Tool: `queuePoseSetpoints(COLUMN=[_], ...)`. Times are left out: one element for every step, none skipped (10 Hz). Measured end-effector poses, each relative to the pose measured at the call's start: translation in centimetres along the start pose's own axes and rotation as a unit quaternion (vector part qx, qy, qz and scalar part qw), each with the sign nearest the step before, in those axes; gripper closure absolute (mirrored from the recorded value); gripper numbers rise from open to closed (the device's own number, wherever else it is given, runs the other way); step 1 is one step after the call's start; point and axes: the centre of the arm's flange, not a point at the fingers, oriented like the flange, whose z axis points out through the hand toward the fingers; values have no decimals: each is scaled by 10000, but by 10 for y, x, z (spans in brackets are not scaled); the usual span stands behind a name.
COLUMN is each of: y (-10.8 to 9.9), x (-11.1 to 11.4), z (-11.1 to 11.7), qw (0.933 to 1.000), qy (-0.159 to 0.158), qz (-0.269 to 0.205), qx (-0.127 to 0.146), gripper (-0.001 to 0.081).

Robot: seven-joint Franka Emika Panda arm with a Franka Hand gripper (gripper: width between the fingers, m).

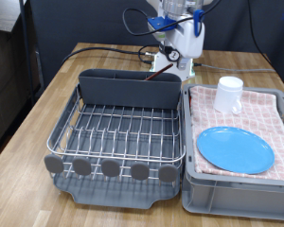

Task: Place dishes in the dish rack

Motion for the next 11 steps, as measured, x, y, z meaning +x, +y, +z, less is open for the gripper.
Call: queuePoseSetpoints(y=[-4, -7, -10, -13, -15, -18, -19, -20, -21, -23, -22], x=[-16, -32, -47, -61, -74, -86, -97, -105, -110, -112, -114], z=[-1, -4, -10, -17, -25, -33, -39, -42, -43, -40, -34], qw=[9998, 9995, 9990, 9985, 9980, 9974, 9969, 9966, 9968, 9969, 9968], qy=[19, 58, 100, 133, 156, 150, 123, 82, -12, -144, -267], qz=[-173, -309, -431, -526, -606, -694, -776, -817, -799, -761, -727], qx=[22, -5, -44, -92, -132, -98, -37, 7, 69, 149, 211], gripper=[3, 3, 3, 3, 3, 3, 3, 3, 3, 3, 3])
